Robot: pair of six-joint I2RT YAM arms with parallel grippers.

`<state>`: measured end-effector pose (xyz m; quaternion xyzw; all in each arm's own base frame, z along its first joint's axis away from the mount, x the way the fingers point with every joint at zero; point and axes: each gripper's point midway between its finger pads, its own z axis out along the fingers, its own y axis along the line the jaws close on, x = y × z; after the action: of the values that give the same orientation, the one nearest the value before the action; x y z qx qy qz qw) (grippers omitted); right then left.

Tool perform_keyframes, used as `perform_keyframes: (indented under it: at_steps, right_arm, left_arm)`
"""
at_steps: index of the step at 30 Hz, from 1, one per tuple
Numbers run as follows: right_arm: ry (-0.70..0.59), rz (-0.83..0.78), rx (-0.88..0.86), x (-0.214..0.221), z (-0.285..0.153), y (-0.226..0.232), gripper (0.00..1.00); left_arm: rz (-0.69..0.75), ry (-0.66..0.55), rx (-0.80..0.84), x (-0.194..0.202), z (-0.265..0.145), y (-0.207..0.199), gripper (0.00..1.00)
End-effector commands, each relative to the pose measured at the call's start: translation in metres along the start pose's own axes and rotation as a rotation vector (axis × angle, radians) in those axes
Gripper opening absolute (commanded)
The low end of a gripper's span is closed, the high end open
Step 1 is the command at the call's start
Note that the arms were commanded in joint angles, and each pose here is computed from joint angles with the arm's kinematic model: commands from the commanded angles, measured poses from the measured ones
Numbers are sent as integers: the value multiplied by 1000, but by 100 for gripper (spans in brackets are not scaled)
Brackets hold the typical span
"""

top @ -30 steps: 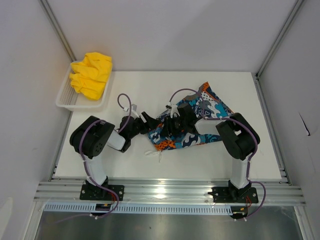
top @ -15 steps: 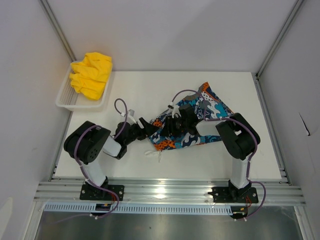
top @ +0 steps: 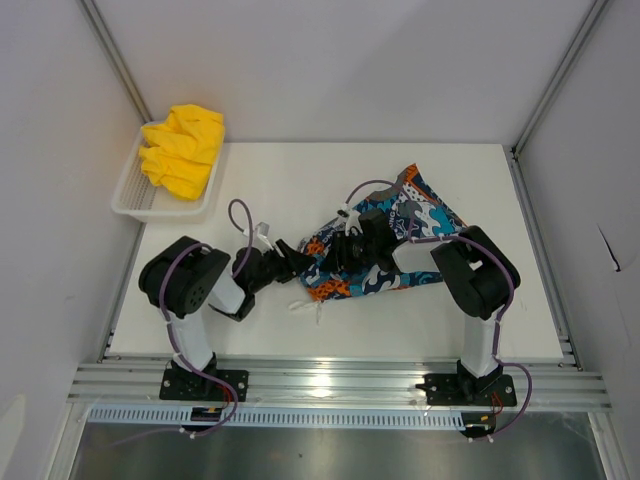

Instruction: Fold and stack the shorts

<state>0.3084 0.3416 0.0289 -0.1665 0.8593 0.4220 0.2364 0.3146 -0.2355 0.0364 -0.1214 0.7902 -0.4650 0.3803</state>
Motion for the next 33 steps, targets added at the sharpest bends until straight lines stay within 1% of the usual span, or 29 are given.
perform_keyframes:
  at_steps: [1,3,4,6,7,8,11,14,17,21,24,26,27,28,30,31,32,33]
  right_arm:
    - [37,26,78,22,4,-22,40]
    - [35,30,79,22,4,-22,40]
    - [28,27,79,21,3,-21,40]
    - [23,26,80,20,3,-21,41]
    - [22,23,81,20,2,-21,41]
    - [18,21,84,19,1,-21,43]
    - [-1,-12,92,13,-7,-18,48]
    - [-12,-75,116,11,-17,-14,50]
    - [-27,-112,155,11,-25,-18,50]
    - [-14,-143,168,17,-26,-16,49]
    - [-7,-174,161,21,-23,-9,49]
    - [2,-193,169,24,-20,-6,48]
    - [12,-198,174,26,-19,-6,48]
    - [19,-199,179,27,-15,-6,48]
    - [33,-201,186,32,-10,-6,48]
    - [47,-193,197,36,-8,-9,47]
    - [43,-194,205,34,-6,-9,48]
    - [47,-189,210,35,-5,-11,47]
  left_arm:
    - [9,-9,-15,-1,5,0,53]
    - [15,-10,-36,-1,5,3,41]
    - [15,-13,-40,-1,4,3,33]
    - [12,-18,-42,-3,4,1,24]
    - [4,3,-72,1,3,8,19]
    - [14,-5,-64,-7,10,2,14]
    - [9,38,-117,-7,15,10,6]
    - [-3,65,-174,-14,14,20,1]
    - [30,59,-208,-30,16,19,0]
    - [42,94,-306,-42,13,24,0]
    - [46,106,-322,-48,14,21,0]
    - [42,111,-311,-49,16,18,2]
    - [44,108,-292,-51,19,14,5]
    - [42,107,-276,-51,20,12,16]
    - [17,131,-236,-41,21,10,33]
    - [14,122,-213,-41,22,8,51]
    - [10,137,-206,-35,23,10,57]
    - [9,143,-204,-31,23,12,61]
